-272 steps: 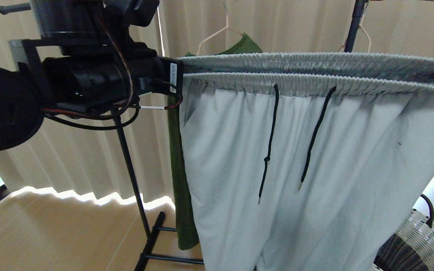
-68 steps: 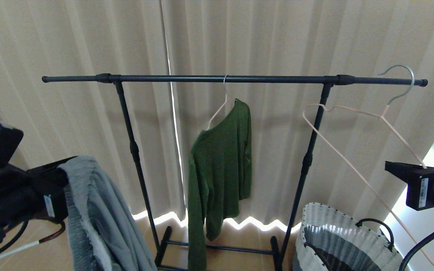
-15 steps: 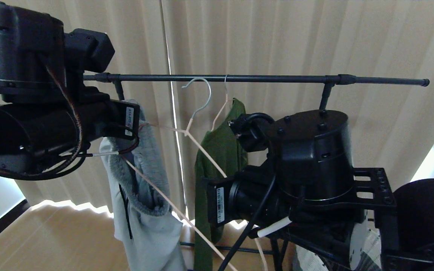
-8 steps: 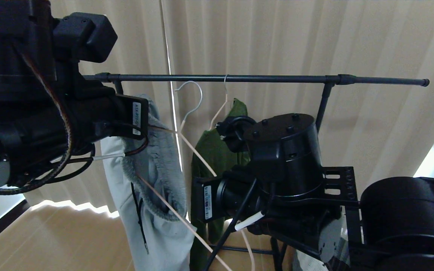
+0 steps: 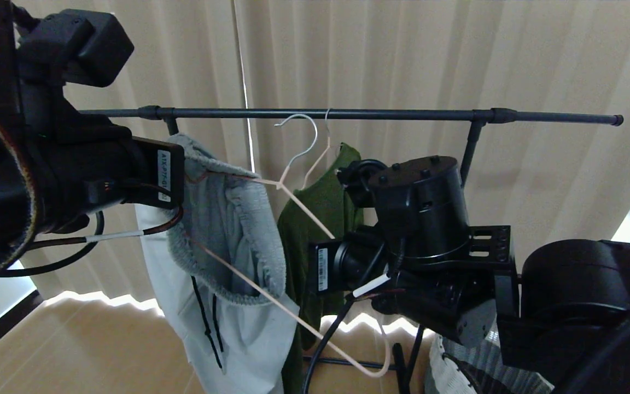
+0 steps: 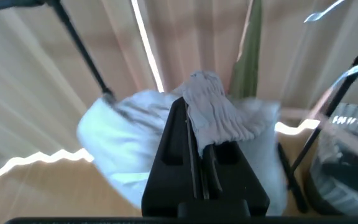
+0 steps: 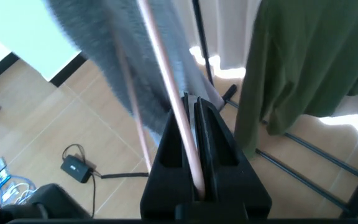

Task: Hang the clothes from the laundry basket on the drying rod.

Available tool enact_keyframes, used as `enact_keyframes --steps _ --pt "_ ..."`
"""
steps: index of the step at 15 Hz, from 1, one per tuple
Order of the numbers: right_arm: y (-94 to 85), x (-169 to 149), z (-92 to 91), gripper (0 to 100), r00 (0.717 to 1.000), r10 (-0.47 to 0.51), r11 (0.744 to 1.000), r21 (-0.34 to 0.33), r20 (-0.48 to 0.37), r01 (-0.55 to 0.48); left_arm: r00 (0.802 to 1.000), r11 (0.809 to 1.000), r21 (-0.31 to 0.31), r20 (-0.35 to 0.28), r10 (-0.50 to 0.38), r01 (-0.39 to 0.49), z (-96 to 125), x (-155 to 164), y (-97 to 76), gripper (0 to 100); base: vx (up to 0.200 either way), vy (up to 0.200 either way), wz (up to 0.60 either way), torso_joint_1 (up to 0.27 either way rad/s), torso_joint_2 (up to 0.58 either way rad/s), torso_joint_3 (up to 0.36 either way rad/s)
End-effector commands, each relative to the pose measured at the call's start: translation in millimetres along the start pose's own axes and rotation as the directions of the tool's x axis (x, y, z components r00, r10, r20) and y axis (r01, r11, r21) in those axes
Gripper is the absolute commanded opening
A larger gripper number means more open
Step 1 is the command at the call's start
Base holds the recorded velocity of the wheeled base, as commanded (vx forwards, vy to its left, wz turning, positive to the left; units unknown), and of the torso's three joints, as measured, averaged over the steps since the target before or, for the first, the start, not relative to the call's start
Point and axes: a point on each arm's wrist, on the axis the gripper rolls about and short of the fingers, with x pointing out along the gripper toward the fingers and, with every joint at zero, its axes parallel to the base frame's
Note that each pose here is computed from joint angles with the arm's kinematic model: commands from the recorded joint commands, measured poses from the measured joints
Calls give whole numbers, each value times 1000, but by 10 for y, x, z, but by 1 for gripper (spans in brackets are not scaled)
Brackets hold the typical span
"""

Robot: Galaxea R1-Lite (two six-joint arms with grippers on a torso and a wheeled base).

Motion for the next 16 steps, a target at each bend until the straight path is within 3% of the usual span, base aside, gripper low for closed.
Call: enact_keyframes --steps 1,4,7,8,11,14,16 --pt "-102 -10 93 0 999 -34 999 17 29 34 1000 1000 -7 8 10 -10 13 -33 43 0 0 0 0 0 0 0" --pt "-124 -40 157 0 998 -37 999 24 52 36 1000 1000 12 -15 -6 6 -31 -33 13 0 0 0 0 0 0 0" --pt "-115 -24 162 0 998 -33 999 5 53 33 995 994 38 -13 -97 98 -45 -87 -185 0 0 0 0 0 0 0" --pt "-117 -13 150 0 998 -31 1000 0 47 31 988 987 51 -21 -150 151 -65 -75 -325 0 0 0 0 0 0 0" --pt "-107 -11 130 0 999 -26 998 -54 45 28 972 970 61 -29 -234 236 -48 -20 -467 0 0 0 0 0 0 0" --pt "-90 -20 131 0 997 -1 996 -86 77 8 965 963 50 -25 -263 264 -10 24 -522 0 0 0 0 0 0 0" --pt "-79 -18 113 0 997 5 995 -103 80 4 950 949 40 -26 -313 313 -15 8 -527 0 0 0 0 0 0 0"
